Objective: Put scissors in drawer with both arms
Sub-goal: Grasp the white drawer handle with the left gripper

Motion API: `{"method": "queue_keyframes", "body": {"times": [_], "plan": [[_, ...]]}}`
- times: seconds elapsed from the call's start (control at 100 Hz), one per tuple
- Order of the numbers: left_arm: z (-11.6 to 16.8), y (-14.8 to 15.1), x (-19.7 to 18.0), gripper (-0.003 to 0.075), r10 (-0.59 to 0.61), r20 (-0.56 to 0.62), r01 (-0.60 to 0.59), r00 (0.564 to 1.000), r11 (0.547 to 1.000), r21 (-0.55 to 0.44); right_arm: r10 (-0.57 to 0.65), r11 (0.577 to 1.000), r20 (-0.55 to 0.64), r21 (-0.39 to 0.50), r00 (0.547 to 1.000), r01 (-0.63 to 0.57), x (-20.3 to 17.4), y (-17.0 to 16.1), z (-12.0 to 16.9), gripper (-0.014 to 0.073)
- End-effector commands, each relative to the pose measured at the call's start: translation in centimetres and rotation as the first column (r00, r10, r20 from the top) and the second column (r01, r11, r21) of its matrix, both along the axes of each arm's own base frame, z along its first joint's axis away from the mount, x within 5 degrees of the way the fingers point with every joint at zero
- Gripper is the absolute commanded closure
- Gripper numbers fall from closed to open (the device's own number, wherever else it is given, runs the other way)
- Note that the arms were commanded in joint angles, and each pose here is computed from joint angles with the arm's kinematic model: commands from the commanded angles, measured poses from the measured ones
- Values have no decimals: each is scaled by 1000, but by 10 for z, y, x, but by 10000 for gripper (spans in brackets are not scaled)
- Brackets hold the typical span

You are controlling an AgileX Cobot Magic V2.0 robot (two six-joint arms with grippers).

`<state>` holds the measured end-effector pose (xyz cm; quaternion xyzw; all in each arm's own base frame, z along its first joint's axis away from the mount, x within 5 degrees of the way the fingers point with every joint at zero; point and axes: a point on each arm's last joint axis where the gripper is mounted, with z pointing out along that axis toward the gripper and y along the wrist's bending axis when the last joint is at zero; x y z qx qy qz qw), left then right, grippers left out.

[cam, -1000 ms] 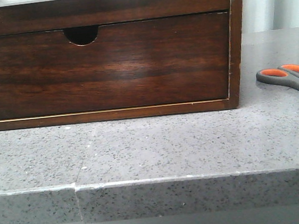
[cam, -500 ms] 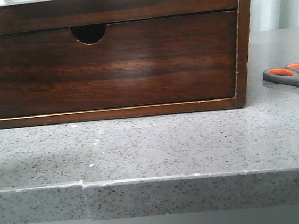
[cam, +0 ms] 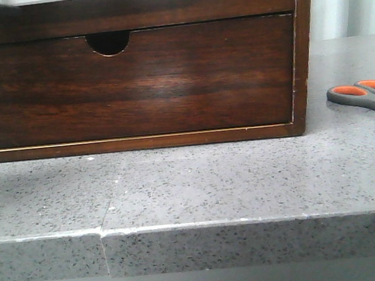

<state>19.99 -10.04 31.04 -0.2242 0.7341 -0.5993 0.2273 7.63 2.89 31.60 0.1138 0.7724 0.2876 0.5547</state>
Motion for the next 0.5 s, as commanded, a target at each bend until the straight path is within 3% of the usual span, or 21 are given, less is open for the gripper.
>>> {"method": "queue_keyframes", "body": {"times": [0.0,0.12,0.28,0.49], "plan": [[11,-4,6,355,-15,10,16,1000,998,-66,-39,999,68,25,997,37,3,-3,15,165],[7,-5,9,436,-16,-8,15,1000,997,-73,-39,999,66,17,997,38,3,-3,14,165],[8,-6,9,733,-31,22,32,999,998,-60,-32,999,54,3,998,32,3,-3,12,170],[7,-5,0,740,-47,34,49,998,997,-57,-22,1000,40,-4,999,22,3,-2,11,170]]}}
